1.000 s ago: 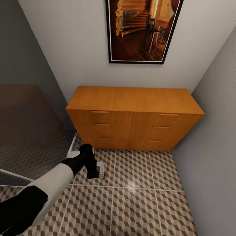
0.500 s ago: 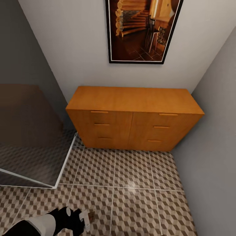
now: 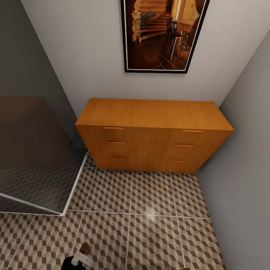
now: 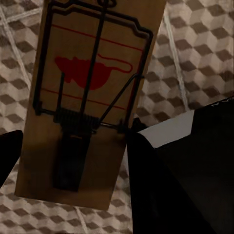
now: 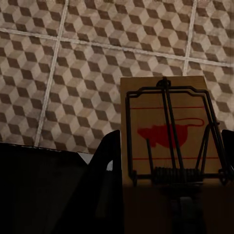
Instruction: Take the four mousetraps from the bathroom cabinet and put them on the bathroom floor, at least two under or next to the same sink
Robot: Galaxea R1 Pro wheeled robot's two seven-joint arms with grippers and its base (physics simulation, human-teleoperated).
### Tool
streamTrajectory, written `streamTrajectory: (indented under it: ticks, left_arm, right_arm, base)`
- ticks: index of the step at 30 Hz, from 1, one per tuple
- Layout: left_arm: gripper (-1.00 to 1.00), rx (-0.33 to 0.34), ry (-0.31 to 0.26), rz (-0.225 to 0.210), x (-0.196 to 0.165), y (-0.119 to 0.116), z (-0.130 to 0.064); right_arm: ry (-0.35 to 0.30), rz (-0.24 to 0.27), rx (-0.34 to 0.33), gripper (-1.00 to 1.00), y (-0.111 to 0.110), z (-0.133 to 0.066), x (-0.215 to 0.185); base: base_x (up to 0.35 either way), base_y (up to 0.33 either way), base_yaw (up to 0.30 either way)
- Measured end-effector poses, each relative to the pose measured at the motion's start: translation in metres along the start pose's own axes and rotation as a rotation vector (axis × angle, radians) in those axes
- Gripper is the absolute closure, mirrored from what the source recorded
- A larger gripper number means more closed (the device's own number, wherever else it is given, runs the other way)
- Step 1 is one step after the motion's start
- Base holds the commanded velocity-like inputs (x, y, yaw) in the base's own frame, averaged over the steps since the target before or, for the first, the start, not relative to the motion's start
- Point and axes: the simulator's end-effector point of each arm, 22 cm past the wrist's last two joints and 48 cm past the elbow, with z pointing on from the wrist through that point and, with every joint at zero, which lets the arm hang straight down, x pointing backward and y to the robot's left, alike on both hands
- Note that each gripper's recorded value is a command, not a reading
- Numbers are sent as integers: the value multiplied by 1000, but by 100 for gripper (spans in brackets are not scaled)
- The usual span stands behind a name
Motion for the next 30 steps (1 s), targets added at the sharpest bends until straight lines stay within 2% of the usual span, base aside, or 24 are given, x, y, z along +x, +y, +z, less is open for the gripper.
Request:
streamTrajectory:
  ticks: [2, 3, 5, 7, 8, 11, 13, 21, 30]
  left_arm:
    - [100, -88, -50, -116, -3, 21, -3]
    - [100, -139, -96, -165, -6, 32, -7]
    - [100, -183, -144, -191, -9, 39, -11]
    - [100, -243, -195, -218, -15, 46, -16]
    - [100, -260, -203, -224, -16, 47, -17]
    - [100, -363, -219, -275, -14, 60, -24]
    - [100, -395, -217, -300, -11, 65, -26]
    - [100, -410, -207, -325, -7, 65, -27]
    - [100, -412, -213, -328, -11, 65, -28]
  right_arm:
    - [-17, 3, 8, 100, -1, 3, -7]
    - [-38, 9, 27, 100, -4, 7, -17]
    - [-54, 17, 55, 100, -9, 13, -27]
    - [-41, 18, 95, 100, -17, 21, -37]
    - [-35, 17, 103, 100, -19, 24, -39]
    - [-18, 11, 130, 100, -33, 36, -59]
    - [-18, 5, 139, 100, -41, 38, -64]
    - [-71, 1, 150, 100, -49, 38, -77]
    - [-86, 0, 155, 100, -51, 36, -80]
  base:
    - [0, 0, 0]
    - [0, 0, 0]
    - [0, 0, 0]
    - [0, 0, 0]
    - [0, 0, 0]
    - [0, 0, 0]
    - [0, 0, 0]
    - [0, 0, 0]
    - [0, 0, 0]
